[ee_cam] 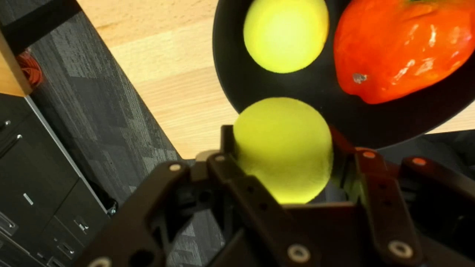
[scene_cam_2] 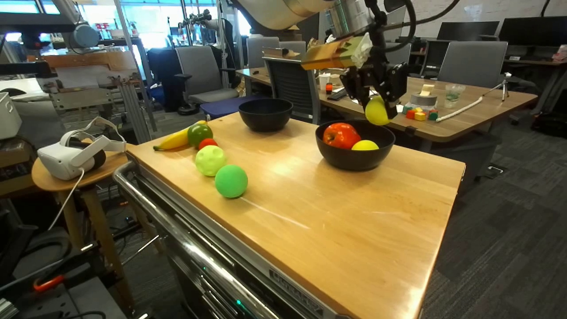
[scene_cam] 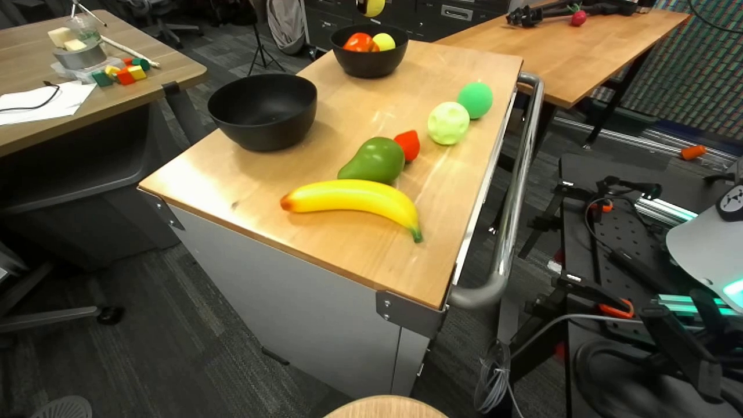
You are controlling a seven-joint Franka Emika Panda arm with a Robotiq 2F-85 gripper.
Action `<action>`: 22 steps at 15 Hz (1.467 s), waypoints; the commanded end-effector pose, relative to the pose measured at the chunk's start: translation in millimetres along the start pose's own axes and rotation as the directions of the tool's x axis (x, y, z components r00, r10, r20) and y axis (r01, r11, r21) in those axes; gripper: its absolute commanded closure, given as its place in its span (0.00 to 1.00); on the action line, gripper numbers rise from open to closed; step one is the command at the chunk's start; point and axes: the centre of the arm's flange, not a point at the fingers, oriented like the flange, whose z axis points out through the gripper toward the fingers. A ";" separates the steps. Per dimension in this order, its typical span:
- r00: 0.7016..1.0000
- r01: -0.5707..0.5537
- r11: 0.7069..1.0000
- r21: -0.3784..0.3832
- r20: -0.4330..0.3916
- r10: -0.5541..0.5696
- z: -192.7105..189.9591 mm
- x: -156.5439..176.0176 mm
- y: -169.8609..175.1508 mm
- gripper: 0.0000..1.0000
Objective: Pick up the fruit toys from the top of the cabinet and put them in the two black bowls.
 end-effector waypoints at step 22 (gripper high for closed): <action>0.911 -0.023 0.936 0.350 0.392 -0.124 -159.6 -95.9 -40.4 0.00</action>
